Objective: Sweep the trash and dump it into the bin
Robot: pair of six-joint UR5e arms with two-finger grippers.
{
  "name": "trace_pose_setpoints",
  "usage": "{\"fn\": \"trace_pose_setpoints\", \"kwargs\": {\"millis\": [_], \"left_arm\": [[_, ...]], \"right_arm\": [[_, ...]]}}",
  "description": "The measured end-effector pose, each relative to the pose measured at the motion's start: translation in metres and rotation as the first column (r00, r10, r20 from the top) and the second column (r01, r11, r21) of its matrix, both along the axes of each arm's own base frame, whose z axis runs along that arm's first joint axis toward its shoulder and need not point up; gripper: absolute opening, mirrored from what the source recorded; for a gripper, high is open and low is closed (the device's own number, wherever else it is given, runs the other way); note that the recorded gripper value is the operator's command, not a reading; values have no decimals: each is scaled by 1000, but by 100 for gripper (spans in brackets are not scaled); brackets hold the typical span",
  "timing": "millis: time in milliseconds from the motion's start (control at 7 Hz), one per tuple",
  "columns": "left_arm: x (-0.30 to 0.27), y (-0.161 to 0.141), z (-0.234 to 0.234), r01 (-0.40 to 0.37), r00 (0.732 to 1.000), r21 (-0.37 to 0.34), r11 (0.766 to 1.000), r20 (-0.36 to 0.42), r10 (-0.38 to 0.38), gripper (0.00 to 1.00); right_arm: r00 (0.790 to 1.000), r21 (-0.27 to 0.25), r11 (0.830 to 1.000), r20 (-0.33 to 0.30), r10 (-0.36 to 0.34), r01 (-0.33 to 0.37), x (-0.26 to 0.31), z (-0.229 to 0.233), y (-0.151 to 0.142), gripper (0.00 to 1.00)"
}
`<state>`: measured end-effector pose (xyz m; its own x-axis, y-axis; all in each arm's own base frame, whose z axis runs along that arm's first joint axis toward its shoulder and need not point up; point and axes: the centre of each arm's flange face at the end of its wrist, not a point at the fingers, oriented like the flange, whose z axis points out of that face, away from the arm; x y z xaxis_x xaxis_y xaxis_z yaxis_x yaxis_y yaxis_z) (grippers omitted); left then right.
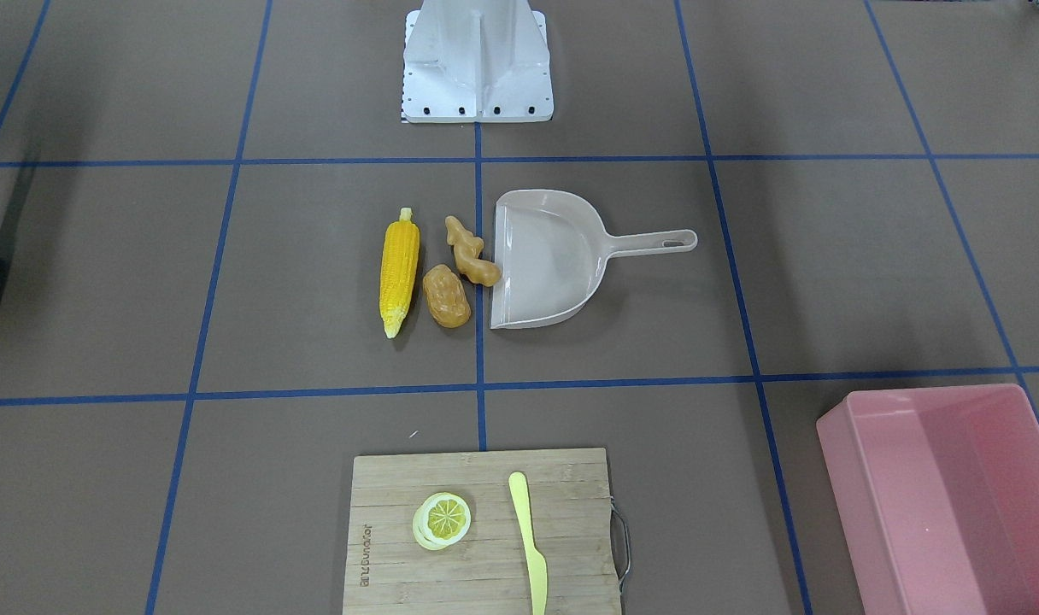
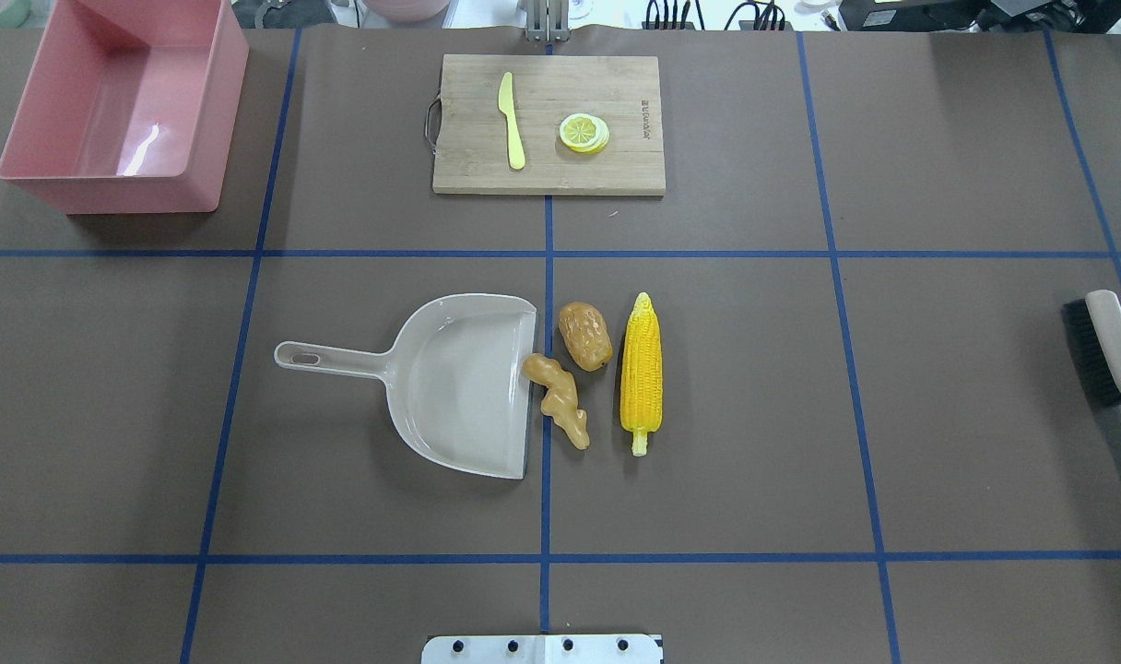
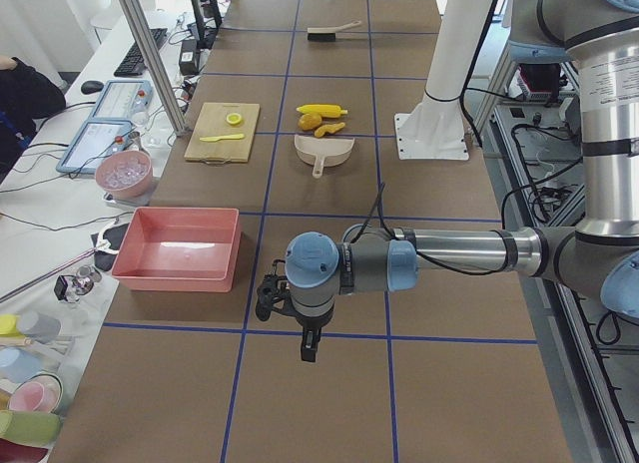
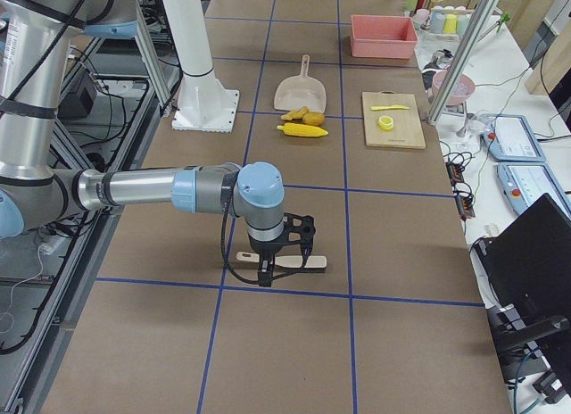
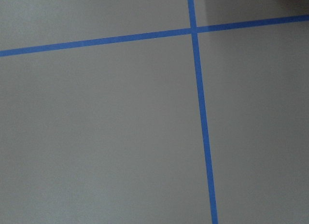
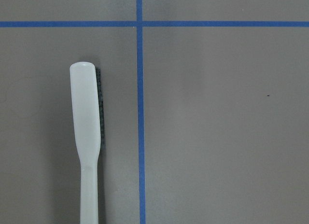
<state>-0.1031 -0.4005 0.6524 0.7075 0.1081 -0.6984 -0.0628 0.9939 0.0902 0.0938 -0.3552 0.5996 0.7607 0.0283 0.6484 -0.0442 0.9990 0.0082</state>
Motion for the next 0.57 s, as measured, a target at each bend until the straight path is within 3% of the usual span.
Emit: {"fn": "trace_pose_setpoints", "kwargs": {"millis": [571], "left_arm": [[0, 0, -2, 1, 1000, 3, 1000, 0, -1, 98]], "right_arm": [[1000, 2, 1000, 5, 0, 0, 0, -1, 0, 100]]}}
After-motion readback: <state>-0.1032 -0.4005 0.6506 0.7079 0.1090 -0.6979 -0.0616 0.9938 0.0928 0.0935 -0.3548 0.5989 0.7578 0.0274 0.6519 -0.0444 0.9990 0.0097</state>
